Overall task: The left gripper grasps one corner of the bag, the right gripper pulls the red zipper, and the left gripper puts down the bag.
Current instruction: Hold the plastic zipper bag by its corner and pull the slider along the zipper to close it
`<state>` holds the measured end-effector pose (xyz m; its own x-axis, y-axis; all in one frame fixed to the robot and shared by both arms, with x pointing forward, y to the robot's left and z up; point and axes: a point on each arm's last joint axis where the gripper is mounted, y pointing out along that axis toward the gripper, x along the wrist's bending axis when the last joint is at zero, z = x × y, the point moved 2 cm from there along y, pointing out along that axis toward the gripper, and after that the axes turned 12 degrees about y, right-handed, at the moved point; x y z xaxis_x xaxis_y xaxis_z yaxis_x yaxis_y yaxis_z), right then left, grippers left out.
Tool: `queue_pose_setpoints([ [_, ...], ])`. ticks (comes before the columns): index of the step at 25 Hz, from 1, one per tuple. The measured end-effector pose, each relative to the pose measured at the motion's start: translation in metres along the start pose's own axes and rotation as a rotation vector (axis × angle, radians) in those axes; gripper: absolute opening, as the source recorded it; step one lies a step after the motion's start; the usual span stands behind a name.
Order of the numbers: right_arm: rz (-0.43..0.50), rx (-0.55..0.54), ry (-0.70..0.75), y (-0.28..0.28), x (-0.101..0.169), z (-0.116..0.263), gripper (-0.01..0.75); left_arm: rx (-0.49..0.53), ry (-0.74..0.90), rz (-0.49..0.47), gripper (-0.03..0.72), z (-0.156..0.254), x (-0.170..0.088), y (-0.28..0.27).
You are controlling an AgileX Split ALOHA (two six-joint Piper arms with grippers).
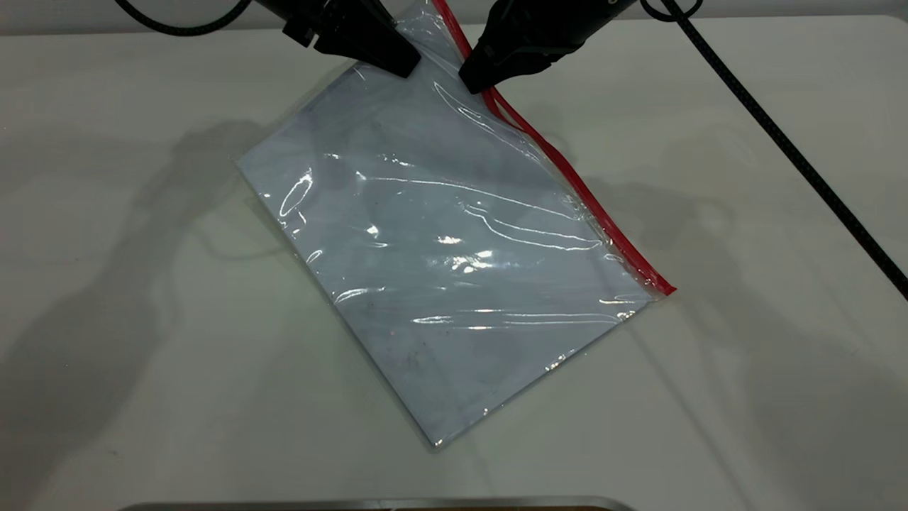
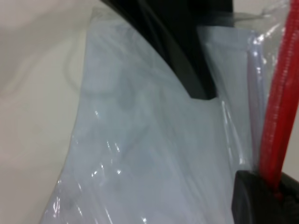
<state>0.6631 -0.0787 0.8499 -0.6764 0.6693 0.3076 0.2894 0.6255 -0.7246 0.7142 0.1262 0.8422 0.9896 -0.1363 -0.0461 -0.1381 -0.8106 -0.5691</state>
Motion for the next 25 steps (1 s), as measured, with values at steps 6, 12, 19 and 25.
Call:
queue_pose_setpoints([
  [6, -0.002, 0.049, -0.020, 0.000, 0.000, 0.004, 0.032, 0.004, 0.002, 0.004, 0.051, 0.000, 0.000, 0.001],
  [12, -0.004, 0.078, 0.002, 0.004, -0.003, 0.010, 0.032, 0.013, 0.006, 0.012, 0.051, 0.001, -0.001, 0.004],
  [19, -0.020, 0.098, 0.041, 0.004, -0.009, 0.016, 0.033, 0.015, 0.007, 0.018, 0.051, 0.000, -0.002, 0.007],
  [25, -0.031, 0.105, 0.044, 0.001, -0.012, 0.017, 0.036, 0.004, 0.003, 0.015, 0.051, -0.001, -0.002, 0.007],
])
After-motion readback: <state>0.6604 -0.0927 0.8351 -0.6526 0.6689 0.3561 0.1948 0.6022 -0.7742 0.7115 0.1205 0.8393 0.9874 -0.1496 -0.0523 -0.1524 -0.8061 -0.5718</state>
